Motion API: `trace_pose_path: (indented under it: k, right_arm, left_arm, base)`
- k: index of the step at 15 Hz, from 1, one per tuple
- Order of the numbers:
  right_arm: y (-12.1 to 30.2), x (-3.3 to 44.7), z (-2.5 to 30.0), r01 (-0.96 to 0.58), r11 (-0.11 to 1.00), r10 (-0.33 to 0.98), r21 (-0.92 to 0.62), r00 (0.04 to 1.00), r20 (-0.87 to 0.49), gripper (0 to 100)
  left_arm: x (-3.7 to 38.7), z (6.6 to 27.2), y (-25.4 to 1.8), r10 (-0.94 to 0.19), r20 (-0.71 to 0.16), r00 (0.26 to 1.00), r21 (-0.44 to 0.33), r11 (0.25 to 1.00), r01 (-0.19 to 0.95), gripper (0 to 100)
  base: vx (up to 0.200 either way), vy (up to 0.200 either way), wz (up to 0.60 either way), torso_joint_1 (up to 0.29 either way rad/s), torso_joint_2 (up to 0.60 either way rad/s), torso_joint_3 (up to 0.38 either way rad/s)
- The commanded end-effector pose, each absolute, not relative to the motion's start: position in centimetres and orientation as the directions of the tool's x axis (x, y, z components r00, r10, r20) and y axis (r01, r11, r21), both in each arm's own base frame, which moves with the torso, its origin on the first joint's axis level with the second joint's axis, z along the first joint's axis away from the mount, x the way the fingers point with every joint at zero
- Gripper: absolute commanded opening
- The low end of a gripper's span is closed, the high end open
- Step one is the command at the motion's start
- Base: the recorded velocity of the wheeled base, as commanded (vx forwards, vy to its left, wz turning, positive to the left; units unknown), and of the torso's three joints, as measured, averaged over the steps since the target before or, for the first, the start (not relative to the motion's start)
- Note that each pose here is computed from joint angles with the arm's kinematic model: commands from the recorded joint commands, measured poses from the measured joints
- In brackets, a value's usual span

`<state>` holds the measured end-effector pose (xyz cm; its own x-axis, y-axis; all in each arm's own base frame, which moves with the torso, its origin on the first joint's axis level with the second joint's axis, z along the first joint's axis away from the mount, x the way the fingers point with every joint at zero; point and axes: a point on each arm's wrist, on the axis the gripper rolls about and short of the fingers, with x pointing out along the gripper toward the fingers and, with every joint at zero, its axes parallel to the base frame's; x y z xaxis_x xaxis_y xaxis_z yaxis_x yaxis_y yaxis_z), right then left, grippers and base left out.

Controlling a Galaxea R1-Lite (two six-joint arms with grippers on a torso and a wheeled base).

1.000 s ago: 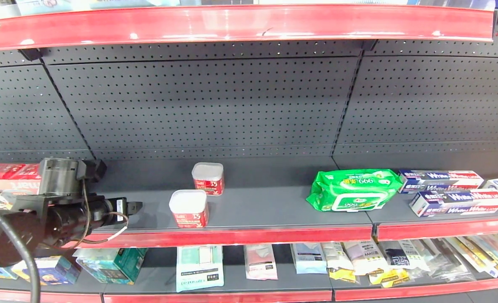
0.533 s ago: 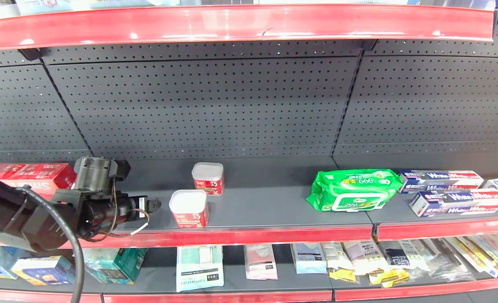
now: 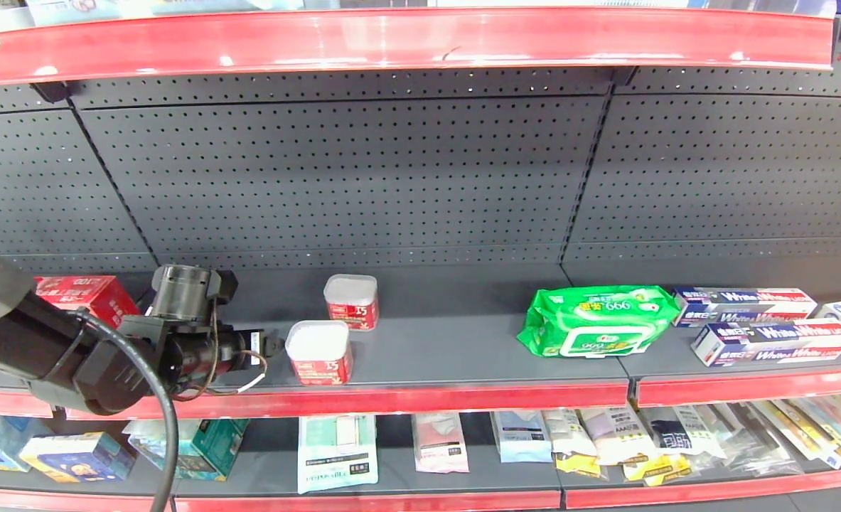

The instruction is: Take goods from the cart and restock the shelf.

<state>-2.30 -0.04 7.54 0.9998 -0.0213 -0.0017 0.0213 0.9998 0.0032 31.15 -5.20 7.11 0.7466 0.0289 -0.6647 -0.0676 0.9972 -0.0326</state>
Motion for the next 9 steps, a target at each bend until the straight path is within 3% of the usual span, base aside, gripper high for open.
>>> trace_pose_path:
  k: [1,9]
  right_arm:
    - [-0.04,-2.29,7.54,0.021,1.000,-0.021,0.003,1.000,-0.003,100]
    - [-0.04,-2.30,7.59,0.021,1.000,-0.021,0.003,1.000,-0.002,100]
  left_arm:
    - [31.44,6.89,-5.59,0.022,-0.666,0.745,-0.032,0.998,-0.058,100]
    - [31.95,6.99,-6.03,0.014,-0.658,0.753,-0.033,0.998,-0.047,100]
  base:
    - [0.000,0.000,0.00,0.000,0.00,0.000]
    - [0.000,0.000,0.00,0.000,0.00,0.000]
